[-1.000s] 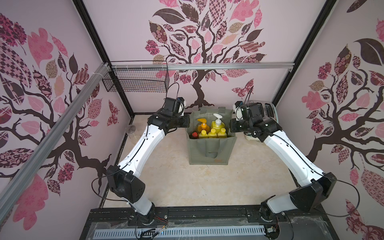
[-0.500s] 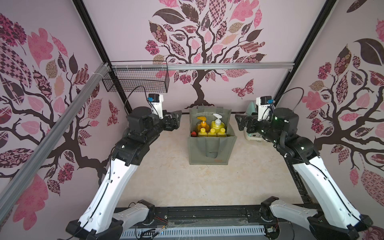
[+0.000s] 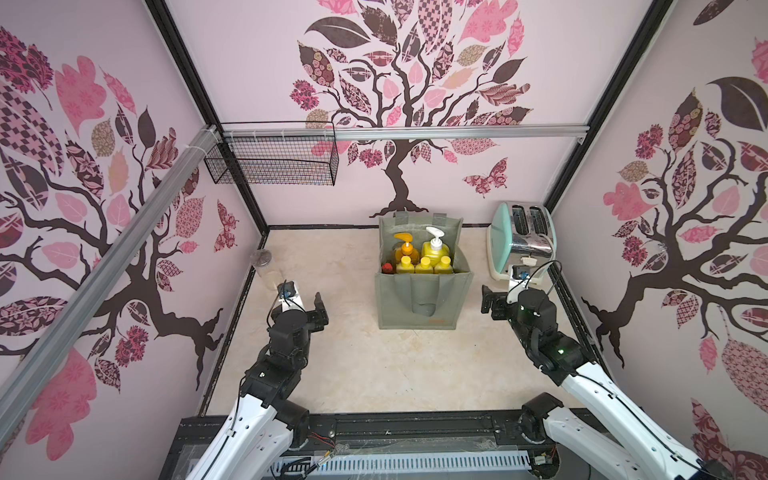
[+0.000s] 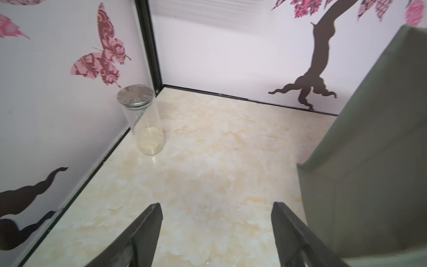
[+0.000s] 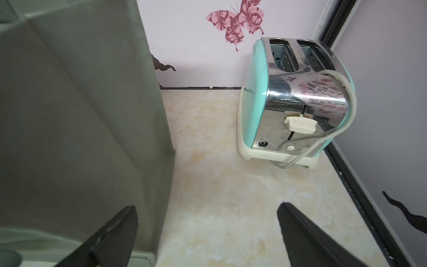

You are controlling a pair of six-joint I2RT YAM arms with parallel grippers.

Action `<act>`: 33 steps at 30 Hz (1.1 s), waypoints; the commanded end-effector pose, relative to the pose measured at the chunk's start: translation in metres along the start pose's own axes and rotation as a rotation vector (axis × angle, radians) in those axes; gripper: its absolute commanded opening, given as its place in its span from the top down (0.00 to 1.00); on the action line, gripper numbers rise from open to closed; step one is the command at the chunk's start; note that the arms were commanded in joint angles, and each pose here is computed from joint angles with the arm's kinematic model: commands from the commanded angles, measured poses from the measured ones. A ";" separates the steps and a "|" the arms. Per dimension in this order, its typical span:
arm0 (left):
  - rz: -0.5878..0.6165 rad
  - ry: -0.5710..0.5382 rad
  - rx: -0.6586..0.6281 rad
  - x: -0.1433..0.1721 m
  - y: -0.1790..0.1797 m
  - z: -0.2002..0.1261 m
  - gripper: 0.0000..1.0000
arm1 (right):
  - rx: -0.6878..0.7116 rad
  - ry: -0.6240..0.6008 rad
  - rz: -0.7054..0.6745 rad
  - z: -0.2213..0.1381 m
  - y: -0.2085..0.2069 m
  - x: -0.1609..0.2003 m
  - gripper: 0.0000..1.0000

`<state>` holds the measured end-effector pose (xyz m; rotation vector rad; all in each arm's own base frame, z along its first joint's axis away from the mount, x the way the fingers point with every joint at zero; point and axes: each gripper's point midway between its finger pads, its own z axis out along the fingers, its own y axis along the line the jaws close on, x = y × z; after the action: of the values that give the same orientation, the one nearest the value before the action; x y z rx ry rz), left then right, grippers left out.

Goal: Pack dish soap into the shopping bag
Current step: Reset both arms

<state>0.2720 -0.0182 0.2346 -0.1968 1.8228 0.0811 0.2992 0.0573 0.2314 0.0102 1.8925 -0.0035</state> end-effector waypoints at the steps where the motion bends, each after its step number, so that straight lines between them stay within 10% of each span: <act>1: -0.016 -0.157 -0.120 -0.029 0.018 0.002 0.02 | 0.039 -0.198 0.027 -0.003 -0.016 -0.035 0.00; 9: 0.188 -0.159 -0.240 0.015 0.019 0.045 0.02 | 0.071 -0.292 0.000 0.021 -0.034 0.004 0.00; 28: -0.067 -0.073 0.022 0.083 0.051 0.137 0.02 | 0.054 -0.302 0.134 0.077 -0.068 0.076 0.00; 33: 0.065 0.034 0.183 0.090 0.011 0.164 0.02 | -0.036 -0.170 0.073 0.100 -0.049 0.086 0.00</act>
<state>0.3882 0.0405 0.0863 -0.1614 1.8958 0.0484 0.3472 -0.0067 0.0912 0.1362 1.7708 0.0254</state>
